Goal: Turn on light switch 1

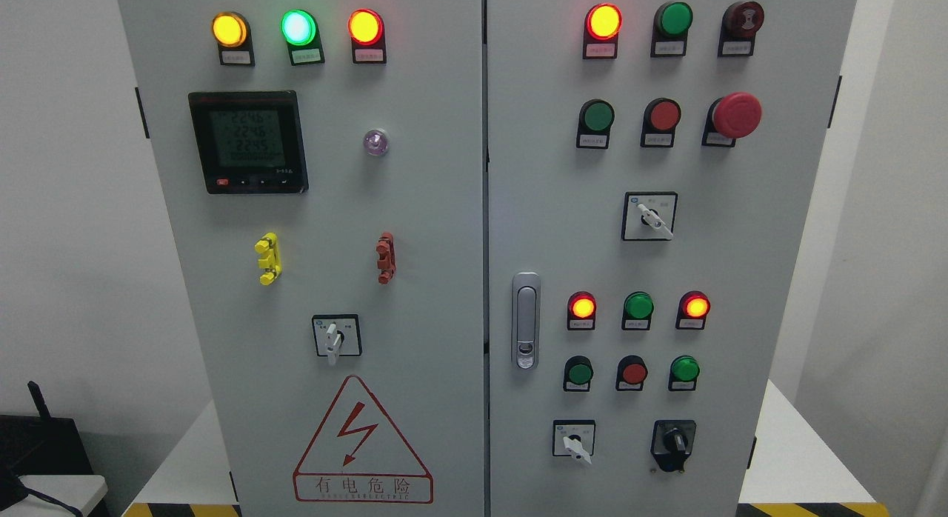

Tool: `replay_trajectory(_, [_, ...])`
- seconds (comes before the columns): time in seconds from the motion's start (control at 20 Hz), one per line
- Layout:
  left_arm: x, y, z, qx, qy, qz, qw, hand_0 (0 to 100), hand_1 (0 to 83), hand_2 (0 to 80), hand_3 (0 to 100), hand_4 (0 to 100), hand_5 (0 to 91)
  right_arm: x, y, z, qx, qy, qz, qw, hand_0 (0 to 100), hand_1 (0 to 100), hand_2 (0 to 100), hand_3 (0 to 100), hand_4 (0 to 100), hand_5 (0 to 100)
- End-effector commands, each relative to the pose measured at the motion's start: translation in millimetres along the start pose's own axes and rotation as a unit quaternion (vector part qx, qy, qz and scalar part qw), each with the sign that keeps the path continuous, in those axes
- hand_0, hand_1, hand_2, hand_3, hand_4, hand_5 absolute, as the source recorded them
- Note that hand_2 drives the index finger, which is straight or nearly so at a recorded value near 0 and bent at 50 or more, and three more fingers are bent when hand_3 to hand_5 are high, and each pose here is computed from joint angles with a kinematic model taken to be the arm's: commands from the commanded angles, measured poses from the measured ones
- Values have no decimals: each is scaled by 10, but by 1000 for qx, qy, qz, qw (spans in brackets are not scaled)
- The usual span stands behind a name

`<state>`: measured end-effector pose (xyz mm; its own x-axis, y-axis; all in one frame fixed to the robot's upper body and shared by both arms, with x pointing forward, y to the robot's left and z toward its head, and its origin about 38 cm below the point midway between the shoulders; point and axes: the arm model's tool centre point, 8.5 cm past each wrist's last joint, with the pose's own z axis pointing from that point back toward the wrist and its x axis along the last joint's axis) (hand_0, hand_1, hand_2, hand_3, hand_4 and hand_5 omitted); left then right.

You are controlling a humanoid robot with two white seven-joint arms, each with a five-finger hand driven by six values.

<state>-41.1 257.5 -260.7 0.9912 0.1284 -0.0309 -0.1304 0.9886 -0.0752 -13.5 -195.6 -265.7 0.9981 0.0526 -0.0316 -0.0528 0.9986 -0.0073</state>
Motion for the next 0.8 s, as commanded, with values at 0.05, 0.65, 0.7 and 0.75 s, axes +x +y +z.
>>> replay_trajectory(0.05, [9,-165,-25,-14,-5,9,1000,369,0,0,0,0,0,-1,1,0,1,0,-9,1000,120,389,0,0,0,0])
replay_trajectory(0.65, [39,-144,-24,-11,-15,43,999,365,0,0,0,0,0,-1,1,0,1,0,-8,1000,120,389,0,0,0,0])
replay_trajectory(0.7, [76,-121,-25,-9,-24,46,999,364,0,0,0,0,0,-1,1,0,1,0,-8,1000,120,389,0,0,0,0])
replay_trajectory(0.75, [81,-63,-20,1,-30,49,998,361,0,0,0,0,0,-1,1,0,1,0,-9,1000,120,389,0,0,0,0])
